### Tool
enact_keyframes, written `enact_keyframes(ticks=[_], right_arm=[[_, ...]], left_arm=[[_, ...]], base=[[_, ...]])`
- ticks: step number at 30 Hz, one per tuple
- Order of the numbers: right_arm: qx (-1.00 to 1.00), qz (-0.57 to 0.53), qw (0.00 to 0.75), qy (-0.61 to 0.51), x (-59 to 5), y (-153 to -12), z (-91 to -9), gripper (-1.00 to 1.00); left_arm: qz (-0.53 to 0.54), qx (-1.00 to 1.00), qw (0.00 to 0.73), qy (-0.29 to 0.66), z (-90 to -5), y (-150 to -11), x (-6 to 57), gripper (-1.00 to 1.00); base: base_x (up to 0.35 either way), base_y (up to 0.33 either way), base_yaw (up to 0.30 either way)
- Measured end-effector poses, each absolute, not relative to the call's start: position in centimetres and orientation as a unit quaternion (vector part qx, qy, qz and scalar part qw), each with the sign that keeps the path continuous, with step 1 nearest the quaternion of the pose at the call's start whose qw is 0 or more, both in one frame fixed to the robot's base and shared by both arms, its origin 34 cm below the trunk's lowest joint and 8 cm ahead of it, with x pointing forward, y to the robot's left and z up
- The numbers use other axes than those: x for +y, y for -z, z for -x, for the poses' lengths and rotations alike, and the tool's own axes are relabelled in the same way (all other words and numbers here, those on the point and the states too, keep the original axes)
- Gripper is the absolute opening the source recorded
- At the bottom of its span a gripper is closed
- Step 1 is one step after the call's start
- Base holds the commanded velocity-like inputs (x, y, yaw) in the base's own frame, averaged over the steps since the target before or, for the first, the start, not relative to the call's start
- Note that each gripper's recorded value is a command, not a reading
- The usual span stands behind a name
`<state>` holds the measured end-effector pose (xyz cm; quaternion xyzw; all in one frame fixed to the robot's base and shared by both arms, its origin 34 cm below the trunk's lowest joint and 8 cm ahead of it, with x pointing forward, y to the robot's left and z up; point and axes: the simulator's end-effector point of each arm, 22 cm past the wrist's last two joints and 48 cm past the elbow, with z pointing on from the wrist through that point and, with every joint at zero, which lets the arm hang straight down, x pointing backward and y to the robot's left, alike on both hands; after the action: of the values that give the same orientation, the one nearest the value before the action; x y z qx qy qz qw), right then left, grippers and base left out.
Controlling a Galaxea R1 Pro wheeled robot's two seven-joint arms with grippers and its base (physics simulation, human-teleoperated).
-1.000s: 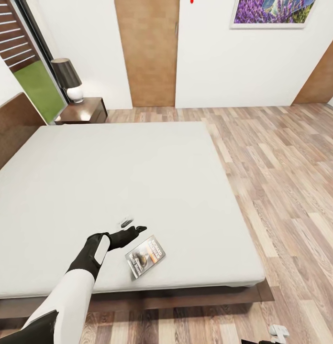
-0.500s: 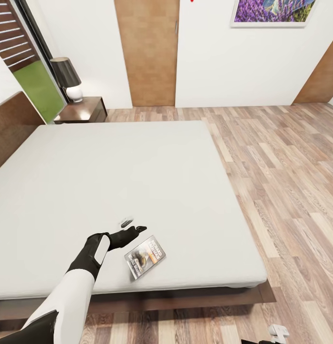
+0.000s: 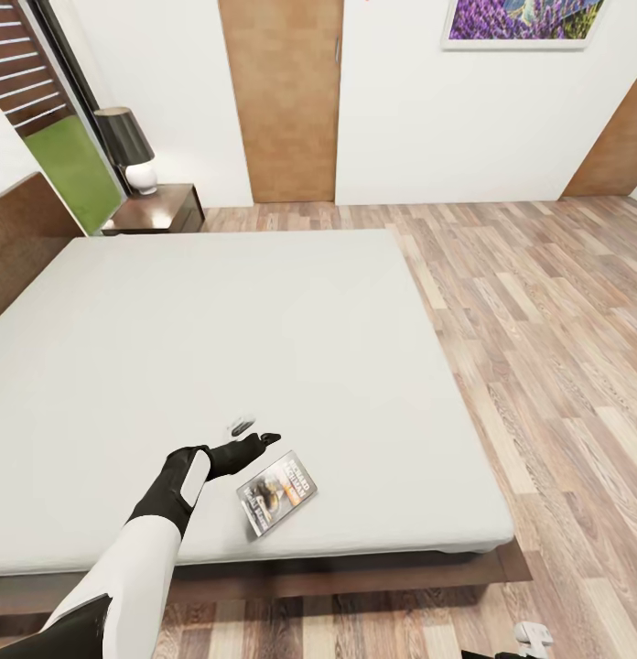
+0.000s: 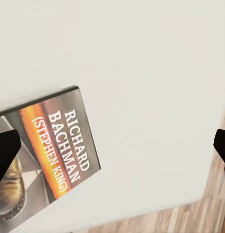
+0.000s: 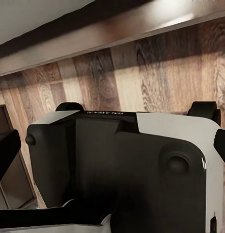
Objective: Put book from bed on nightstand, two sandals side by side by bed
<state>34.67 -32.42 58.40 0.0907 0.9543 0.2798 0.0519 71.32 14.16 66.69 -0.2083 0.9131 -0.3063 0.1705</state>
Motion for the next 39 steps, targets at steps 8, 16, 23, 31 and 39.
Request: enact_keyframes(ticks=[8, 16, 23, 31, 39], right_arm=[[0.954, -0.091, 0.052, -0.28, -32.4, -57.4, -34.8, 1.0], [0.954, -0.091, 0.052, -0.28, -32.4, -56.5, -35.0, 1.0], [0.954, -0.09, 0.053, -0.28, -32.4, -55.6, -35.1, 1.0], [0.954, -0.09, 0.053, -0.28, -32.5, -54.5, -35.3, 1.0], [0.954, -0.091, 0.052, -0.28, -32.4, -53.4, -35.3, 1.0]], left_arm=[[0.208, 0.913, 0.171, 0.306, -71.5, -65.8, 14.2, 1.0], [0.208, 0.913, 0.17, 0.307, -71.6, -64.8, 14.2, 1.0], [0.208, 0.913, 0.171, 0.306, -71.8, -63.9, 14.2, 1.0], [0.208, 0.913, 0.17, 0.306, -71.9, -62.8, 14.2, 1.0], [0.208, 0.913, 0.171, 0.306, -72.0, -61.7, 14.3, 1.0]], base=[[0.0, 0.0, 0.0], [0.0, 0.0, 0.0], [0.0, 0.0, 0.0], [0.0, 0.0, 0.0], [0.0, 0.0, 0.0]])
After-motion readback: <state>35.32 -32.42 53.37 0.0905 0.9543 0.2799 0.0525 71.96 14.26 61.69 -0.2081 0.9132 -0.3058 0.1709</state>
